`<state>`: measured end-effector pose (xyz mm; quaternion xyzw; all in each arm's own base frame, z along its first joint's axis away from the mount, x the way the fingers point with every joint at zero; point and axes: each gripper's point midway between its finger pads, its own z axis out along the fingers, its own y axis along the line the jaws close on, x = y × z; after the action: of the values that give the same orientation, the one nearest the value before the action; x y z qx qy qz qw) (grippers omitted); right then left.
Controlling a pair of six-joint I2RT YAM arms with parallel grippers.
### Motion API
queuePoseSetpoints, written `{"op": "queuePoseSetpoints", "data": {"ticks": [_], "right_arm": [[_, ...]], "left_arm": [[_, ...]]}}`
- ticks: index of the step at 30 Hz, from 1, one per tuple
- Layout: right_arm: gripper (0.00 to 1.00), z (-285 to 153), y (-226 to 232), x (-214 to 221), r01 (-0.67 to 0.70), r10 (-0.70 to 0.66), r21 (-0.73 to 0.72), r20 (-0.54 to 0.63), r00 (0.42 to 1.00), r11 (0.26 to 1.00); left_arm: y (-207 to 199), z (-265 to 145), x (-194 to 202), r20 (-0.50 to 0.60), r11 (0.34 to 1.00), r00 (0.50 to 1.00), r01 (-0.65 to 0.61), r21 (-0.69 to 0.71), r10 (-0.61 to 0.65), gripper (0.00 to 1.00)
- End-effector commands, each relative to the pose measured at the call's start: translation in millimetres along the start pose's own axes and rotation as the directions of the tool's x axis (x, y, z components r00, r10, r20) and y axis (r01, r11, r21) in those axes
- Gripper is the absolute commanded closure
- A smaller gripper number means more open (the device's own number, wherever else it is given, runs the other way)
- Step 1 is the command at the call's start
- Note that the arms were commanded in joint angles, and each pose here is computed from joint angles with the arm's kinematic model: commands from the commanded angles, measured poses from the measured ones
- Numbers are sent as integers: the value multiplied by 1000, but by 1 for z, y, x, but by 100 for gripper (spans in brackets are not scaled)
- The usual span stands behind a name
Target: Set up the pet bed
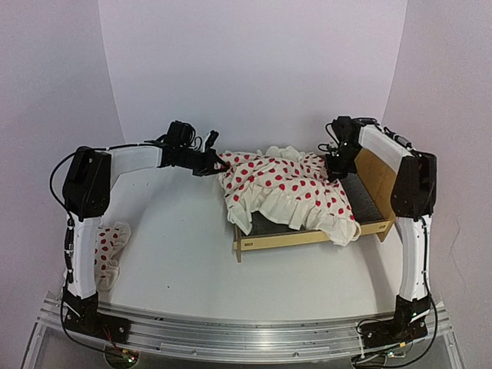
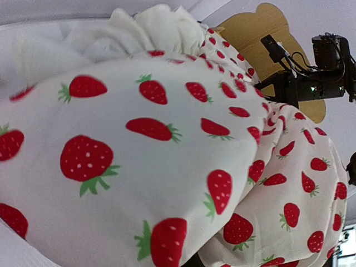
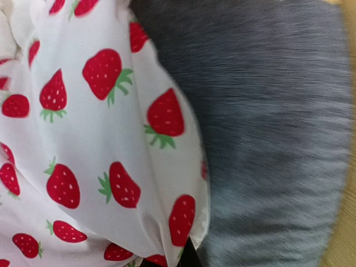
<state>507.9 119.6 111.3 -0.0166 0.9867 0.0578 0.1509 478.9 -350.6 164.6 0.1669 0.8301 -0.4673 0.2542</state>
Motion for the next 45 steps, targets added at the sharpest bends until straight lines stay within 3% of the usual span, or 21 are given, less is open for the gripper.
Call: {"op": "queuePoseSetpoints", "data": {"ticks": [1,4,7,11,16,18,20,22,23,26,29,32,35,39,45], "right_arm": [[100,-96,-47,-26,24,-90,294,212,973,956],[100,-126,-71,-33,5,-133,432,267,954,902],[100,-147,-89,-42,-24,-151,498,308,939,867],[100,-154,-97,-55,-49,-148,493,354,923,869],[100,-125,-86,-67,9,-165,425,331,929,905],[90,-116,-87,-65,12,-161,425,315,936,905],[69,-116,-85,-62,11,-153,414,312,938,910],[52,-121,-76,-59,24,-152,368,323,934,930],[44,-126,-70,-57,34,-153,337,331,931,941],[33,-144,-46,-48,76,-174,272,356,918,959],[32,-160,-13,-29,135,-214,229,367,905,964],[32,-157,37,4,249,-289,158,338,896,956],[33,-147,111,52,412,-391,3,317,864,911],[34,-124,195,109,554,-464,-188,370,804,811],[36,-89,244,130,518,-372,-316,420,828,795]], "left_arm": [[-44,-7,-48,94,938,933,-347,-24,347,100],[-58,-4,-59,120,901,893,-433,-37,434,100],[-60,1,-65,126,895,886,-444,-41,446,100],[-56,5,-65,124,884,875,-463,-63,468,100],[-30,16,-68,117,882,877,-448,-149,465,100],[-21,19,-71,112,871,872,-453,-187,477,88],[-23,16,-77,117,856,856,-476,-204,504,53],[-36,9,-82,120,823,820,-533,-195,560,36],[-44,4,-83,121,803,799,-564,-189,590,32],[-64,-14,-81,105,726,720,-665,-175,686,27],[-79,-30,-58,69,642,639,-757,-121,766,26],[-85,-42,-13,15,596,596,-802,-35,803,33],[-82,-43,36,-51,571,569,-820,33,820,37],[-88,-31,70,-92,515,509,-855,55,856,35],[-85,3,97,-154,420,407,-905,68,900,32]]}}
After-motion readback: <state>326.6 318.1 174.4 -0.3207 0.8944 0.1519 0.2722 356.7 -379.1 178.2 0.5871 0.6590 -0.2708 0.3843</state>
